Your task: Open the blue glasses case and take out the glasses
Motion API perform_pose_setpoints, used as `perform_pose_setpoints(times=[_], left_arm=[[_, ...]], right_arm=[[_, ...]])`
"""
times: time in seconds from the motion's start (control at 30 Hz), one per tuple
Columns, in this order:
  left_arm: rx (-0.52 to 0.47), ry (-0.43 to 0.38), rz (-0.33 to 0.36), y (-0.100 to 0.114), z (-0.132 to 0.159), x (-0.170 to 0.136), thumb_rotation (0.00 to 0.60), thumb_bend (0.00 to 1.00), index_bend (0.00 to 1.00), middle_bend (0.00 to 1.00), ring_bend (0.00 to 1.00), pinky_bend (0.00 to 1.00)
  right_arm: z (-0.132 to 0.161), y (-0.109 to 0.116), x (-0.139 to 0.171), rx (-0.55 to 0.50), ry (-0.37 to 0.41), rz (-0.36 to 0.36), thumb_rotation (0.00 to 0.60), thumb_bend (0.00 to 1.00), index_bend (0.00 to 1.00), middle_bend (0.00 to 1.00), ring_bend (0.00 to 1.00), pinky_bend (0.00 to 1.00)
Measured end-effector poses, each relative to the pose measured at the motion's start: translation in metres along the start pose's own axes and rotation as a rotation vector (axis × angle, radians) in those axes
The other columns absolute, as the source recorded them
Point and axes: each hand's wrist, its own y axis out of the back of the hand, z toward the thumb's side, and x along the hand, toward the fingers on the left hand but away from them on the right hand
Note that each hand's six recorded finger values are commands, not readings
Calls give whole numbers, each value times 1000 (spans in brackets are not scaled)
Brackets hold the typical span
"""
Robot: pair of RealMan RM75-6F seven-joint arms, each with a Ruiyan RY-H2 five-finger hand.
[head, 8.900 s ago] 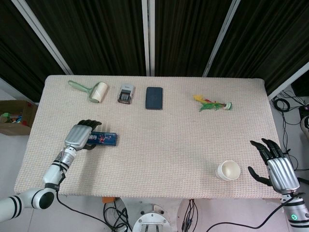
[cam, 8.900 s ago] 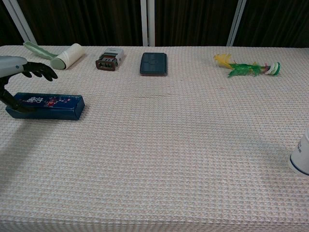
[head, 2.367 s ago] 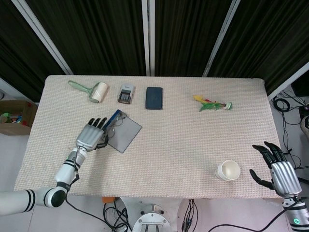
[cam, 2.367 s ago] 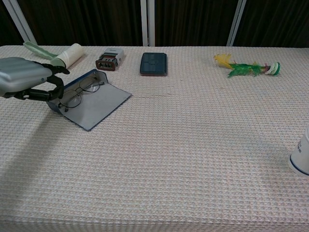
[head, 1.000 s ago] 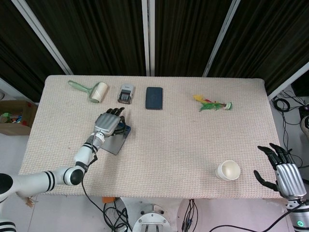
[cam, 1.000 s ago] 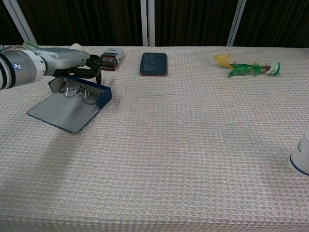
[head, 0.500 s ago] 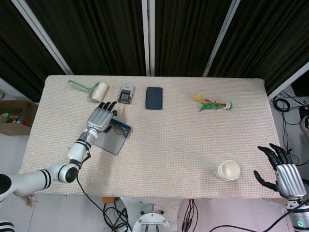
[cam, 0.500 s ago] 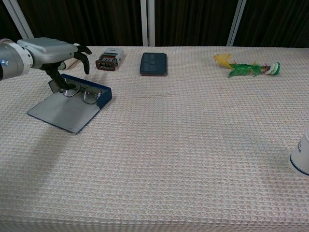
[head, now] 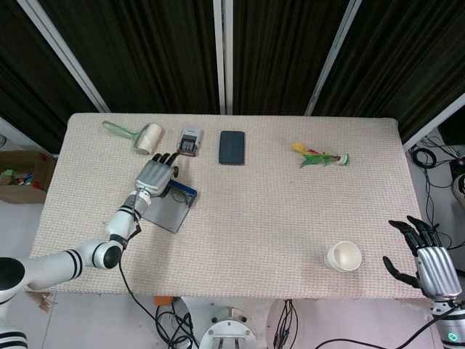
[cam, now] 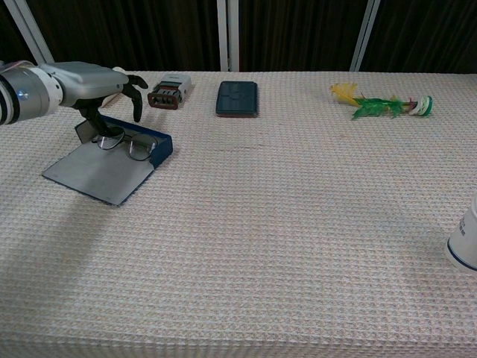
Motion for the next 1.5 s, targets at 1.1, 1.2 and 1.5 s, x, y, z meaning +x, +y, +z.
perform_pose_setpoints(times=[1.1, 1.2, 1.5], left_arm=[[-22, 13, -16, -6, -1, 2, 600, 495, 483, 55, 51, 117], [-30, 15, -7, -5, 0, 2, 600, 510, 502, 65, 51, 117], [-171, 46, 81, 7, -3, -1, 600, 510, 501, 65, 51, 118]], right_arm=[[-4, -2, 1, -6, -13, 6, 600, 235, 203, 236, 67, 154], [-4, -2, 1, -6, -14, 6, 600, 233, 204, 237, 67, 155], [-6, -2, 1, -9, -15, 7, 600, 233, 209, 237, 67, 157]])
